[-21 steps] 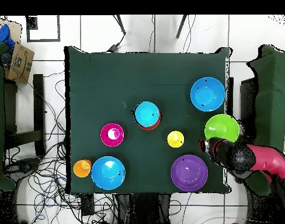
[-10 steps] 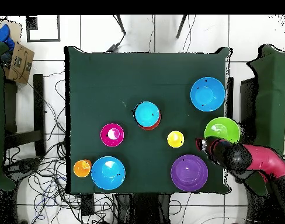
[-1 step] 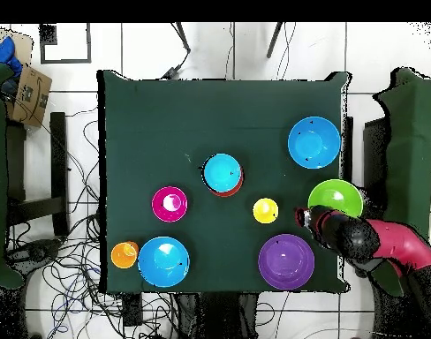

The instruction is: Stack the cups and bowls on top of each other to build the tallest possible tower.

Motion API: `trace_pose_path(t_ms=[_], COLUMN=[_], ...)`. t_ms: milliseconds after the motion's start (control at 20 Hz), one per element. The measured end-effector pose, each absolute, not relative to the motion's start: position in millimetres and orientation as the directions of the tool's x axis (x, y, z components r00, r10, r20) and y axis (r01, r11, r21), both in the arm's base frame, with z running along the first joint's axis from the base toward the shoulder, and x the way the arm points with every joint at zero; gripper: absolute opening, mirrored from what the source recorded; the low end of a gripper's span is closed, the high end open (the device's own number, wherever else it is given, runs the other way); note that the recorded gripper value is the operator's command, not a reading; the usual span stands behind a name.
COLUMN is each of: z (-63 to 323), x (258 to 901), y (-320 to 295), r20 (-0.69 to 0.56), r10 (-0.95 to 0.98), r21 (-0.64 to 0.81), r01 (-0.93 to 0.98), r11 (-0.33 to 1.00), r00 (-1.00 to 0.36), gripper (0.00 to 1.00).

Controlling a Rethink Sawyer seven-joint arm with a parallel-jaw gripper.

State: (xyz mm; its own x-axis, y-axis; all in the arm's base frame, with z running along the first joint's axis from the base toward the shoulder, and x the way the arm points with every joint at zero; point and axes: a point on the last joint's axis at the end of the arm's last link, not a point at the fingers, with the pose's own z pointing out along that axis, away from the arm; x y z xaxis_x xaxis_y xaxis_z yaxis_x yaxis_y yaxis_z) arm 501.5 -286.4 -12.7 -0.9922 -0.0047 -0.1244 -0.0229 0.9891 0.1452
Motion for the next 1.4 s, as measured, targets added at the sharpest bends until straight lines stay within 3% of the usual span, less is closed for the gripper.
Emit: trace_pose_path(t_ms=[1400], z=[-12.4], x=[499.2], y=[-291.0], r20=[-0.127], r10=[-0.025], r21=[0.120], r01=[-0.041], r11=[0.992], r00=[-0.992], gripper=[1.00])
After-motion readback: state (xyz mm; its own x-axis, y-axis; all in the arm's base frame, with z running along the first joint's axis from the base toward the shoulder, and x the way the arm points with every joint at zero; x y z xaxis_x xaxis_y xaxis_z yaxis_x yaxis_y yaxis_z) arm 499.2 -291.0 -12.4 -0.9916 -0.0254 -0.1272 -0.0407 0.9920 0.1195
